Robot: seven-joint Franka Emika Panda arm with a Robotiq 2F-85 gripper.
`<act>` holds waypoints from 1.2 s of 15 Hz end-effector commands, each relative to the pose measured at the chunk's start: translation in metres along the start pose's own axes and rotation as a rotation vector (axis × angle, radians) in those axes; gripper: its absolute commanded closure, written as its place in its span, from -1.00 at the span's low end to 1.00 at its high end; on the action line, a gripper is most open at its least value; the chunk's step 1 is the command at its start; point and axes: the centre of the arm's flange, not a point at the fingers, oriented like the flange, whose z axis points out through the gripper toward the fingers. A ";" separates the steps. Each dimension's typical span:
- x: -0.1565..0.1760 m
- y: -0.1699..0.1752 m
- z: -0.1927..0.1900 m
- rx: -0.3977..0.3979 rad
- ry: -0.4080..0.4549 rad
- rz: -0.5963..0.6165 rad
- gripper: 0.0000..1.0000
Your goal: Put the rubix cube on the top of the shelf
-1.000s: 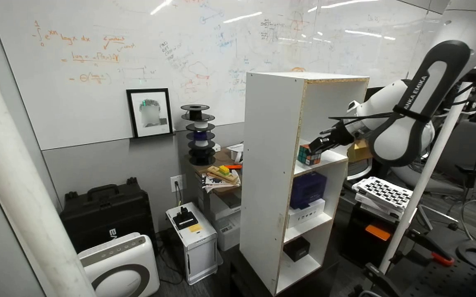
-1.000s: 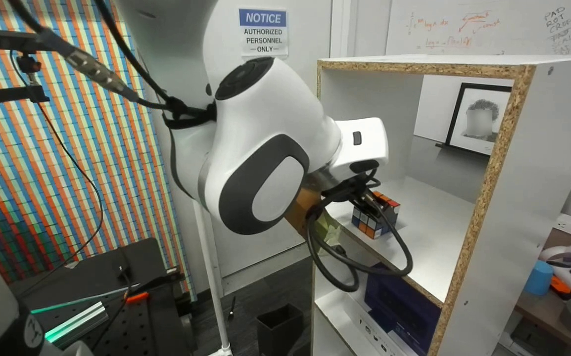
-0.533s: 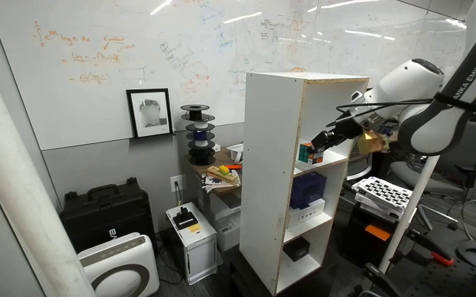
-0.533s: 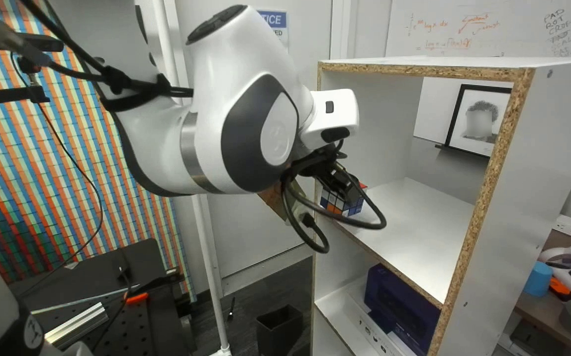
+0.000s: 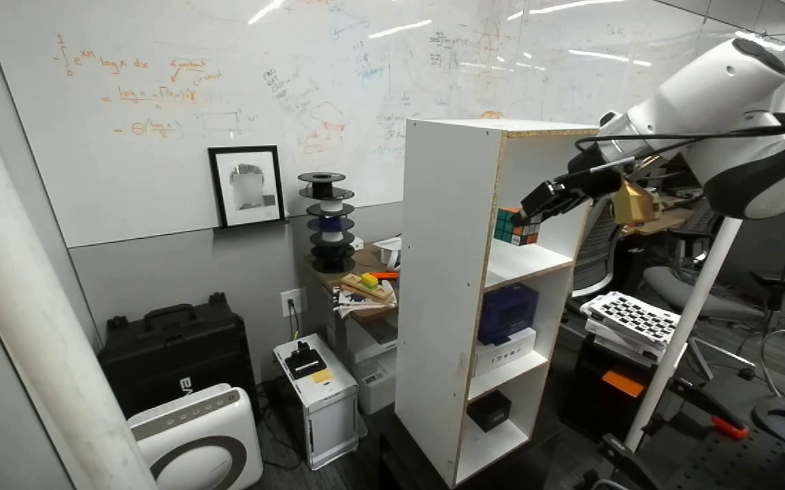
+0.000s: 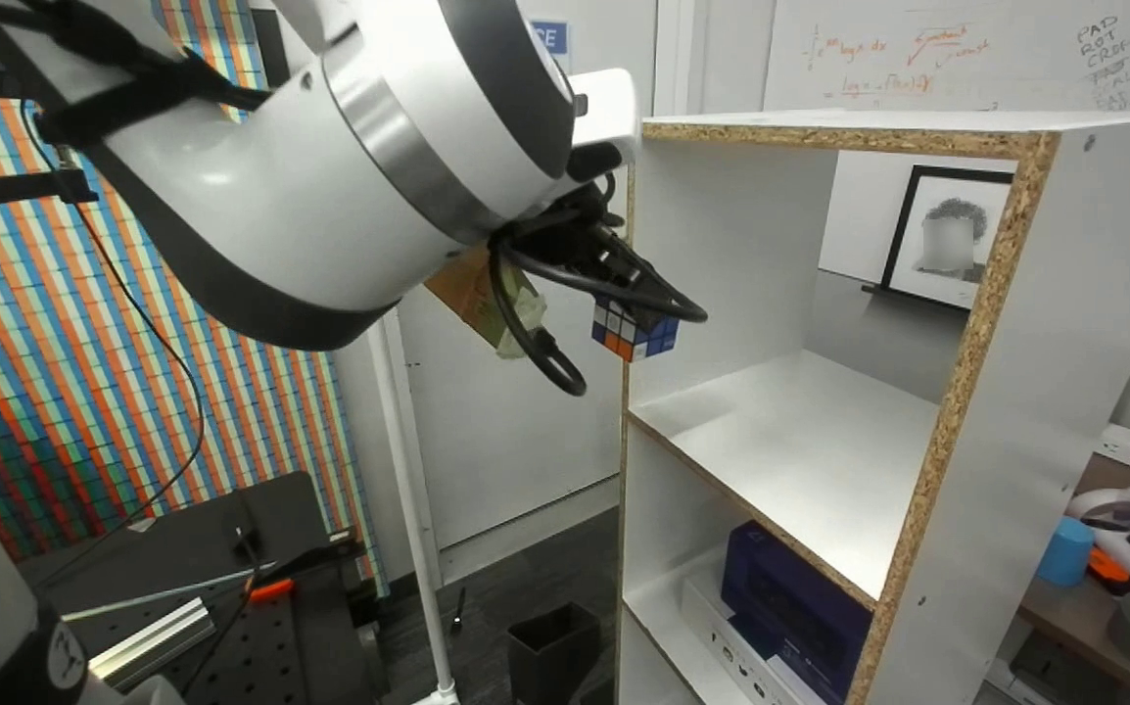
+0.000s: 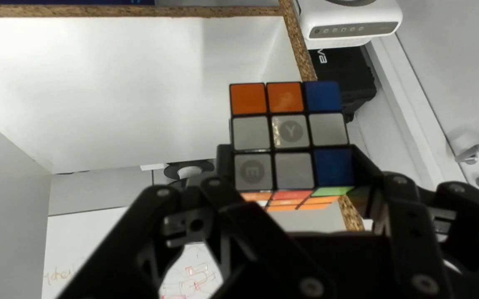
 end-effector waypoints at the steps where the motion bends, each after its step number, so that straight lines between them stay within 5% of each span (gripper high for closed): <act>1: 0.039 -0.020 -0.072 0.008 0.097 0.029 0.23; 12: 0.062 -0.068 -0.112 0.118 0.062 0.124 0.23; 18: 0.107 -0.091 -0.155 0.116 0.248 0.091 0.23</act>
